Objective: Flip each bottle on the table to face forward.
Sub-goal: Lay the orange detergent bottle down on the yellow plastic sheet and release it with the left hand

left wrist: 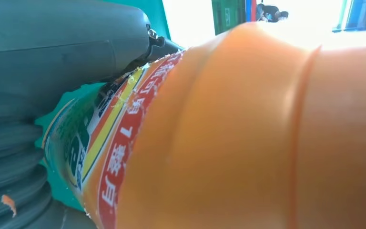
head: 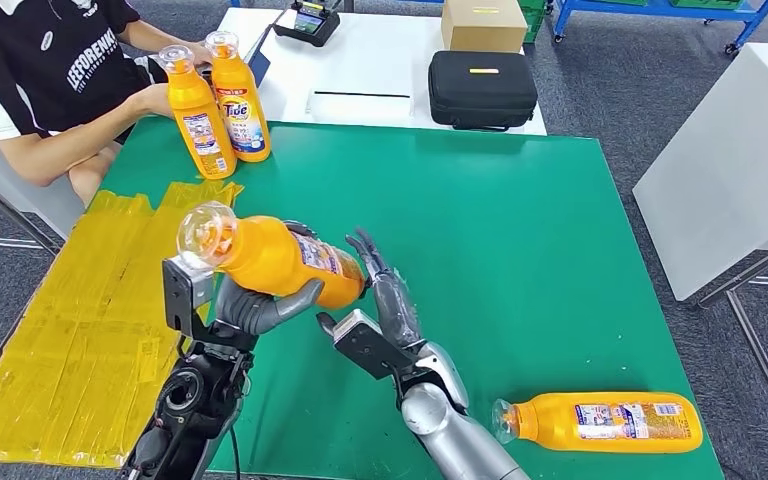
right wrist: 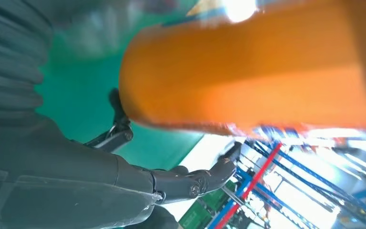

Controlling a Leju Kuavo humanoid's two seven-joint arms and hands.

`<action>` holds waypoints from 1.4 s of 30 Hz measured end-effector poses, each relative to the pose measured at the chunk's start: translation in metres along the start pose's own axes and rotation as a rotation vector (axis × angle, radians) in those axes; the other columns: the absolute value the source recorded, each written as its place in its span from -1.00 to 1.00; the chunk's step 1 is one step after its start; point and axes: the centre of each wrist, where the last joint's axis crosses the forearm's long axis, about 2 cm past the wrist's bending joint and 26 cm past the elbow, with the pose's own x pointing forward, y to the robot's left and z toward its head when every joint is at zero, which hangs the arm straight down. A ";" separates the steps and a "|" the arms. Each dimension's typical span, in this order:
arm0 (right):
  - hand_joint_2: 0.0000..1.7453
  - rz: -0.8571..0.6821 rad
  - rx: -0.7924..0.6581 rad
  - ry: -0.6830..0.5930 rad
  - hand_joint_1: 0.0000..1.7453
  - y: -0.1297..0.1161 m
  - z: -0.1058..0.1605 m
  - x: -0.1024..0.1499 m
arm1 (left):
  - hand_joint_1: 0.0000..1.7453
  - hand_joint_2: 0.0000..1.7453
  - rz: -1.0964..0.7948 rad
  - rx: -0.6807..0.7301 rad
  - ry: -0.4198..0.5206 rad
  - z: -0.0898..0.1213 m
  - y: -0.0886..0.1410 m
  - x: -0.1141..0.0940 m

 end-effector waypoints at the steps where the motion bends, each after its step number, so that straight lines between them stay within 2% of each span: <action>1: 1.00 0.000 -0.008 -0.006 -1.00 -0.001 0.001 0.001 | 1.00 1.00 -0.002 0.007 -0.004 0.000 0.001 0.000; 10: 1.00 -0.003 -0.080 -0.083 -1.00 -0.014 0.000 0.015 | 1.00 1.00 -0.032 0.055 -0.014 0.002 0.007 0.000; 13: 1.00 -0.042 -0.103 -0.099 -1.00 -0.017 0.001 0.019 | 1.00 1.00 -0.131 0.107 -0.024 0.003 0.011 0.000; 17: 1.00 -0.217 -0.136 -0.141 -1.00 -0.025 0.005 0.035 | 1.00 1.00 -0.561 0.259 -0.084 0.005 0.021 0.003; 19: 1.00 -0.340 -0.146 -0.172 -1.00 -0.032 0.007 0.044 | 1.00 1.00 -0.775 0.292 -0.115 0.006 0.025 0.006; 22: 1.00 -0.475 -0.162 -0.233 -1.00 -0.046 0.008 0.057 | 1.00 1.00 -0.933 0.286 -0.114 0.007 0.031 0.004; 25: 1.00 -0.514 -0.182 -0.279 -1.00 -0.056 0.009 0.064 | 1.00 1.00 -1.098 0.292 -0.089 0.009 0.036 0.000; 28: 1.00 -0.535 -0.201 -0.319 -1.00 -0.064 0.012 0.070 | 1.00 1.00 -1.474 0.279 -0.062 0.010 0.041 -0.004; 30: 1.00 -0.537 -0.208 -0.336 -1.00 -0.068 0.013 0.072 | 1.00 1.00 -1.652 0.266 -0.050 0.010 0.044 -0.005; 34: 1.00 -0.536 -0.210 -0.340 -1.00 -0.069 0.014 0.073 | 1.00 1.00 -1.699 0.267 -0.039 0.010 0.045 -0.006; 37: 1.00 -0.533 -0.215 -0.353 -1.00 -0.072 0.014 0.075 | 1.00 1.00 -1.786 0.292 0.014 0.008 0.049 -0.010; 39: 1.00 -0.514 -0.226 -0.385 -1.00 -0.078 0.016 0.079 | 1.00 1.00 -1.851 0.289 0.139 0.010 0.057 -0.027; 42: 1.00 -0.462 -0.253 -0.431 -1.00 -0.085 0.022 0.084 | 1.00 1.00 -1.944 0.215 0.339 0.024 0.076 -0.052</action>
